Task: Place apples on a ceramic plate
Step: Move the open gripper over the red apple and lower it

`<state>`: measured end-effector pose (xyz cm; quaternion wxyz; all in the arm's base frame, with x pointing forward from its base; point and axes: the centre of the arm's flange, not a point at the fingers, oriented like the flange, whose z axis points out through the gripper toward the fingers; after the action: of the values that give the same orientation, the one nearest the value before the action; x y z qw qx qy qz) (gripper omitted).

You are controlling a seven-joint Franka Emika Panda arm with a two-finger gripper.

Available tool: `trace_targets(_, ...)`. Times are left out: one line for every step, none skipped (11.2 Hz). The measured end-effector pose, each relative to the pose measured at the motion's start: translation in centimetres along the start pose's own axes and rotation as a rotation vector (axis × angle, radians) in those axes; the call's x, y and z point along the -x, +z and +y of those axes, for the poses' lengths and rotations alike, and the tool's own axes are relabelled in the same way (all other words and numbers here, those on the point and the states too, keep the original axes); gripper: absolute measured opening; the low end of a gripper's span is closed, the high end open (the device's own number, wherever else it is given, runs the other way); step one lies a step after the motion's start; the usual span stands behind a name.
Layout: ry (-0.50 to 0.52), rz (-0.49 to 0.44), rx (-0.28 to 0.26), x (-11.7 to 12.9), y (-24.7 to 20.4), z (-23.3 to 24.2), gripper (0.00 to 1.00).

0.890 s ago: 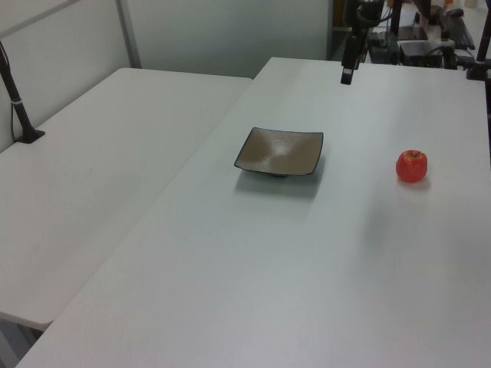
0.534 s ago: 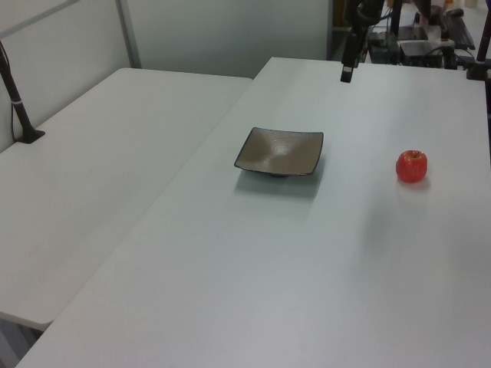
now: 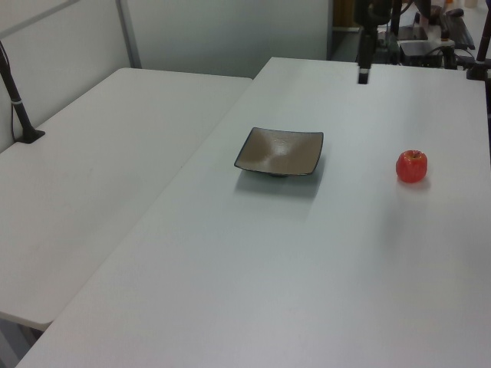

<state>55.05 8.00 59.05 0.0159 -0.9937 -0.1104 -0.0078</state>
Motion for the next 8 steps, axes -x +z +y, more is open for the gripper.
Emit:
trace_targets(-0.054,-0.05,-0.004,1.4,-0.7,0.1,1.0)
trace_targets(-0.105,-0.084,-0.01,2.7,-1.5,0.2,1.0)
trace_targets(-0.159,-0.11,-0.016,3.5,-2.0,0.5,1.0)
trace_targets(-0.224,-0.134,-0.026,4.0,-1.9,1.1,1.0)
trace_targets(-0.283,-0.156,-0.039,4.3,-1.3,2.1,1.0)
trace_targets(-0.332,-0.175,-0.044,4.6,-0.6,3.2,1.0)
trace_targets(-0.398,-0.203,-0.05,5.0,0.6,4.8,1.0)
trace_targets(-0.439,-0.23,-0.065,5.6,1.8,6.4,1.0)
